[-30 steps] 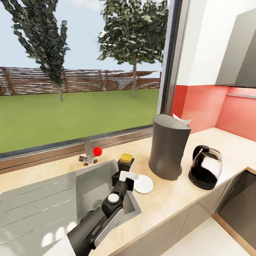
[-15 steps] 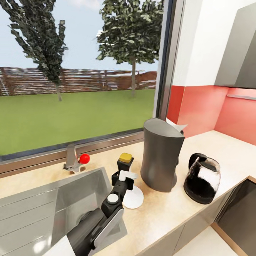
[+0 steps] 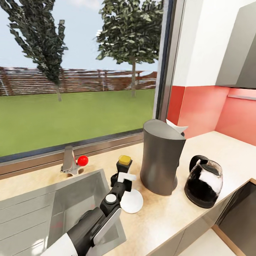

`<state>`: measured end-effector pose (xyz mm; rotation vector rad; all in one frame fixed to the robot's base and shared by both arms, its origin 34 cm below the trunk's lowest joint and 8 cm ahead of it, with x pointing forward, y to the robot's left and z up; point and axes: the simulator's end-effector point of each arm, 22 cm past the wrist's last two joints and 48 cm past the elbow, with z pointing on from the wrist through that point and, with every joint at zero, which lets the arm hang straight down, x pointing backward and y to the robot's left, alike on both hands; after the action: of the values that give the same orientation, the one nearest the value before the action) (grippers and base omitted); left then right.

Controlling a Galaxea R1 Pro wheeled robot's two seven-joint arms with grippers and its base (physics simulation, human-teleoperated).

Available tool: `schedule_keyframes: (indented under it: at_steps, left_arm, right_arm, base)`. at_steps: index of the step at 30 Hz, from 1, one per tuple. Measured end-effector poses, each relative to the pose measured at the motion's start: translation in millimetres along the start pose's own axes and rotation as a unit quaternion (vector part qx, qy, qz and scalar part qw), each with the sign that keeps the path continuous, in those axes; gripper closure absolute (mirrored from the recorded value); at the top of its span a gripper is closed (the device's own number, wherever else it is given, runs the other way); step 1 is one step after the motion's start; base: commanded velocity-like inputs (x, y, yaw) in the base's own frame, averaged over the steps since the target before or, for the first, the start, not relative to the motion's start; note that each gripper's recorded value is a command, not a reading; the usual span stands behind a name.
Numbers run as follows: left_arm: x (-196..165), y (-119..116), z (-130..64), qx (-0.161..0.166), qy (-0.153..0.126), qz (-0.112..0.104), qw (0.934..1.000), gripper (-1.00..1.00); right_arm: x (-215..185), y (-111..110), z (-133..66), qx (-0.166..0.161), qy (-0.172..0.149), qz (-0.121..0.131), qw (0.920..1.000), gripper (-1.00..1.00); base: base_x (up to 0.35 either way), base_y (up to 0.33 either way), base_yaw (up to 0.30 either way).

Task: Set up a coffee station on the kitchen countertop: keep the coffee maker on the countertop, move the bottle of coffee from the kitchen shelf to the counter next to the coffee maker, place a paper coffee filter on top of the coffee maker, put the saucer next to the coffee maker with the coffee cup on the saucer, and place the electric kettle next to the coffee maker.

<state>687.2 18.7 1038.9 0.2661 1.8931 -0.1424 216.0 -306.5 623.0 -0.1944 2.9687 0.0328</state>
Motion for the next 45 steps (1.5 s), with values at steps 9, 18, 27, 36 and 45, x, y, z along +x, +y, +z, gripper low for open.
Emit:
schedule_keyframes:
  at_steps: [9,18,27,36,45]
  left_arm:
    - [-4,46,22.9,0.113,0.012,-0.005,0.9935,1.00]
    - [-9,77,29.7,0.102,0.018,-0.008,0.9946,1.00]
    - [12,80,29.6,0.099,0.037,-0.013,0.9943,1.00]
    - [21,83,30.4,0.097,0.047,-0.015,0.9941,1.00]
    - [21,83,30.4,0.098,0.047,-0.015,0.9940,1.00]
  right_arm:
    - [-6,0,-0.1,-0.001,-0.013,-0.003,0.9999,-1.00]
    - [-9,8,0.9,-0.005,-0.016,-0.006,0.9998,-1.00]
    - [-13,46,3.3,-0.028,-0.019,-0.002,0.9994,-1.00]
    - [-14,49,3.5,-0.031,-0.020,-0.002,0.9993,-1.00]
    - [-16,56,3.6,-0.035,-0.022,0.002,0.9991,-1.00]
  base:
    - [0.000,0.000,0.000]
    - [0.000,0.000,0.000]
    - [0.000,0.000,0.000]
    - [0.000,0.000,0.000]
    - [0.000,0.000,0.000]
